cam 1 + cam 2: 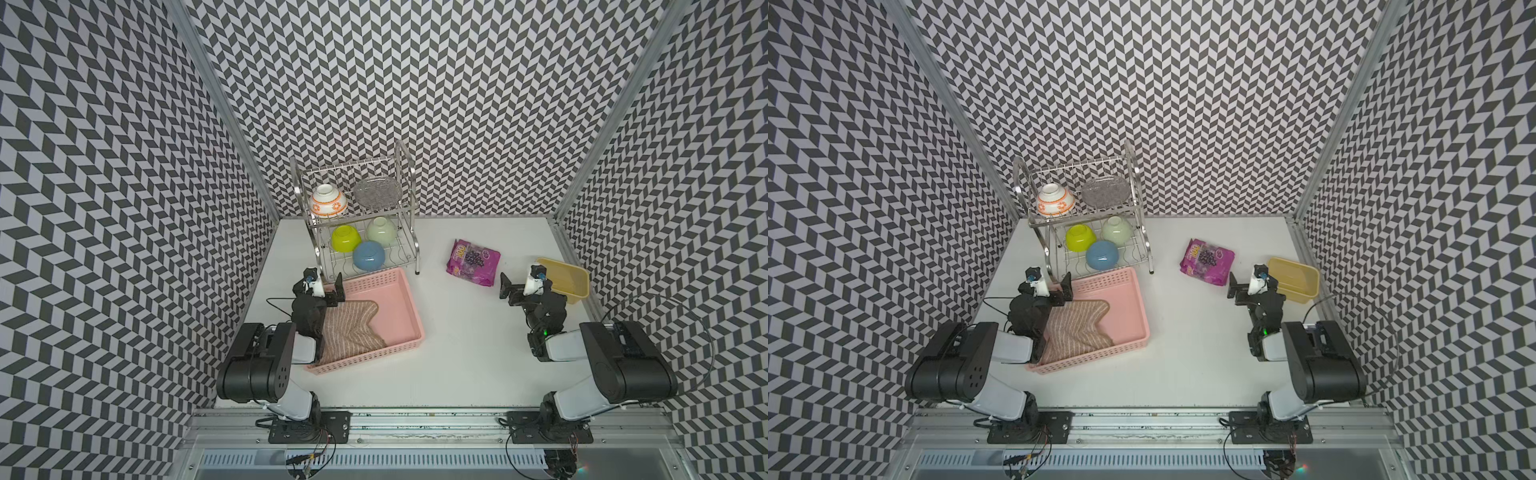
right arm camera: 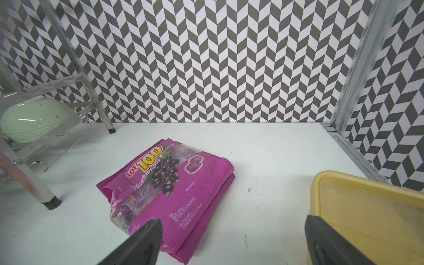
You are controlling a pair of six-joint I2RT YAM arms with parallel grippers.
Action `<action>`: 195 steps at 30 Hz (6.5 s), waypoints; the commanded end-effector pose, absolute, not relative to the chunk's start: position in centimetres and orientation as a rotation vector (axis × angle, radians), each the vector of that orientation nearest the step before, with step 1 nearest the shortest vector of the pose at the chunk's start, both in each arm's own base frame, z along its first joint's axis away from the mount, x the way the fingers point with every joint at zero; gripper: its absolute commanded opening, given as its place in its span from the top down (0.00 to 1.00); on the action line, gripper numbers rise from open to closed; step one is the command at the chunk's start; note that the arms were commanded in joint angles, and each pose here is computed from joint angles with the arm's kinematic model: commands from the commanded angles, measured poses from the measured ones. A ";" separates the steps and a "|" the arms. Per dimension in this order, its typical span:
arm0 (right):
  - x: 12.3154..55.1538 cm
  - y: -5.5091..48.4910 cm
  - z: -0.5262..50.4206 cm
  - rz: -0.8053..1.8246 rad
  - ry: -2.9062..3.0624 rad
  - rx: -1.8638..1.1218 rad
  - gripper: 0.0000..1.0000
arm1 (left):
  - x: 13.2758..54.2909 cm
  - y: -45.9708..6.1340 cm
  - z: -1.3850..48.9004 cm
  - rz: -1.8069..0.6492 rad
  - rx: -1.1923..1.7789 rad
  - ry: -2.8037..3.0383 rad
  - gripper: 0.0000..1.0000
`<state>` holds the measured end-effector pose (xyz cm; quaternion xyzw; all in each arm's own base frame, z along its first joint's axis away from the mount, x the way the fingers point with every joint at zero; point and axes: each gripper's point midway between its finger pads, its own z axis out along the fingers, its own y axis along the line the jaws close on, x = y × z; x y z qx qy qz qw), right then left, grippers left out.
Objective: Fold the square dishcloth
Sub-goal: Pick up the cleaning item from the bin, then place the cleaning item at the center of the board.
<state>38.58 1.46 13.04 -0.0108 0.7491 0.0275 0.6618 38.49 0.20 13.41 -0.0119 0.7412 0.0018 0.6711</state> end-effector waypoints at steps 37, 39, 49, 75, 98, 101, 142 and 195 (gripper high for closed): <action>38.4 -3.0 18.5 -0.066 1.616 0.272 0.00 | 38.9 2.0 16.5 0.044 -0.151 1.671 0.00; 38.5 -3.6 18.8 -0.071 1.621 0.327 0.00 | 38.5 2.2 17.0 0.028 -0.188 1.674 0.00; 40.2 -4.3 19.0 -0.030 1.723 0.496 0.00 | 33.9 3.1 18.4 -0.052 -0.498 1.711 0.00; 40.1 -4.2 19.1 -0.030 1.789 0.512 0.00 | 26.3 -12.0 9.5 -0.257 -0.293 2.248 0.00; 38.9 -5.4 20.3 -0.066 1.731 0.574 0.00 | 28.0 -12.4 4.8 0.013 -0.205 2.427 0.83; 38.9 -5.3 20.3 -0.066 1.734 0.572 0.00 | 29.0 -12.6 6.2 0.020 -0.197 2.394 1.00; 39.6 -5.7 19.2 -0.083 1.769 0.618 0.00 | 35.1 -19.8 31.5 -0.314 0.110 1.828 1.00; 37.2 -2.3 16.7 0.166 2.015 0.719 0.00 | 28.1 -48.5 15.0 -0.917 0.753 2.038 0.53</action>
